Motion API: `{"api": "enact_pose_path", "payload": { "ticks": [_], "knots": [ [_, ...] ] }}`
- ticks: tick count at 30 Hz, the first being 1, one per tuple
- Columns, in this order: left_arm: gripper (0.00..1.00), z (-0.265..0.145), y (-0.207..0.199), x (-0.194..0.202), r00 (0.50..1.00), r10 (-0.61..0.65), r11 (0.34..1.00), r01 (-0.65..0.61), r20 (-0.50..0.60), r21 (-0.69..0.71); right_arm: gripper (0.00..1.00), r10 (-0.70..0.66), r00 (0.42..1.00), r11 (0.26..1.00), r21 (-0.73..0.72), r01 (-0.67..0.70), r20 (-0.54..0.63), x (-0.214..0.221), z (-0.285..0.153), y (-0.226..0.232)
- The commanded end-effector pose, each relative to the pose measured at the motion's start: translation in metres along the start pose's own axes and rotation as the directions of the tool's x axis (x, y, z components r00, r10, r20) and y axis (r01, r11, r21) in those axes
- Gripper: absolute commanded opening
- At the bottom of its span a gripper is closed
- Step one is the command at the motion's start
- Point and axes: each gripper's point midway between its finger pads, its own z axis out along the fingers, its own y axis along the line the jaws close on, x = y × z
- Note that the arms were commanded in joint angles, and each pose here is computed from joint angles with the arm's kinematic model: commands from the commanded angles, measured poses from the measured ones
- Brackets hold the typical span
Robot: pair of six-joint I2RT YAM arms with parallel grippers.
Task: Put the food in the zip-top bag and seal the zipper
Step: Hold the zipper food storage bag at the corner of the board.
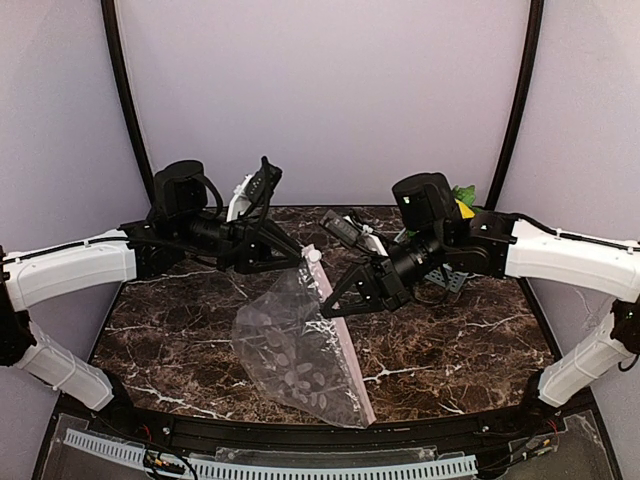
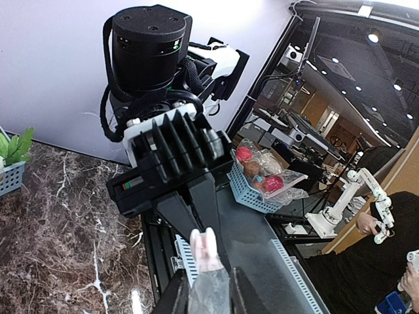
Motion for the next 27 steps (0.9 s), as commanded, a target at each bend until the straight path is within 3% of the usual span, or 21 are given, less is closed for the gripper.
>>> {"api": "enact_pose_path", "payload": {
  "ticks": [1, 5, 6, 10, 12, 15, 17, 23, 27],
  "knots": [
    [0.18, 0.001, -0.005, 0.001, 1.000, 0.013, 1.000, -0.013, -0.005, 0.025, 0.00, 0.006, 1.000, 1.000, 0.003, -0.006, -0.002, 0.002, 0.004, -0.003],
    [0.11, 0.001, -0.004, 0.000, 1.000, 0.009, 1.000, -0.009, -0.007, 0.025, 0.00, 0.012, 1.000, 1.000, 0.013, -0.012, -0.001, 0.003, 0.004, -0.005],
    [0.05, 0.001, -0.005, 0.000, 1.000, 0.011, 1.000, -0.011, -0.006, 0.025, 0.00, 0.013, 1.000, 1.000, 0.016, -0.013, -0.001, 0.003, 0.004, -0.006],
    [0.01, 0.000, -0.005, 0.001, 1.000, 0.018, 1.000, -0.017, -0.010, 0.019, 0.01, 0.016, 1.000, 0.997, 0.076, -0.016, 0.008, 0.001, 0.000, -0.011],
    [0.01, 0.000, -0.002, 0.001, 1.000, 0.021, 1.000, -0.021, -0.013, 0.004, 0.20, 0.000, 1.000, 0.992, 0.124, -0.004, 0.028, -0.004, -0.006, -0.013],
    [0.01, 0.000, 0.001, 0.003, 1.000, 0.020, 1.000, -0.020, -0.023, -0.016, 0.57, -0.036, 0.996, 0.979, 0.201, 0.019, 0.081, -0.016, -0.017, -0.014],
    [0.01, 0.000, 0.001, 0.004, 0.999, 0.021, 1.000, -0.022, -0.026, -0.020, 0.65, -0.060, 0.991, 0.966, 0.255, 0.027, 0.120, -0.025, -0.025, -0.015],
    [0.01, 0.002, 0.004, 0.007, 0.999, 0.015, 1.000, -0.016, -0.035, -0.024, 0.64, -0.149, 0.957, 0.953, 0.295, 0.072, 0.247, -0.050, -0.035, -0.010],
    [0.01, 0.004, 0.005, 0.010, 0.999, 0.008, 1.000, -0.009, -0.043, -0.025, 0.47, -0.200, 0.934, 0.950, 0.291, 0.111, 0.298, -0.062, -0.037, -0.005]
  ]
}}
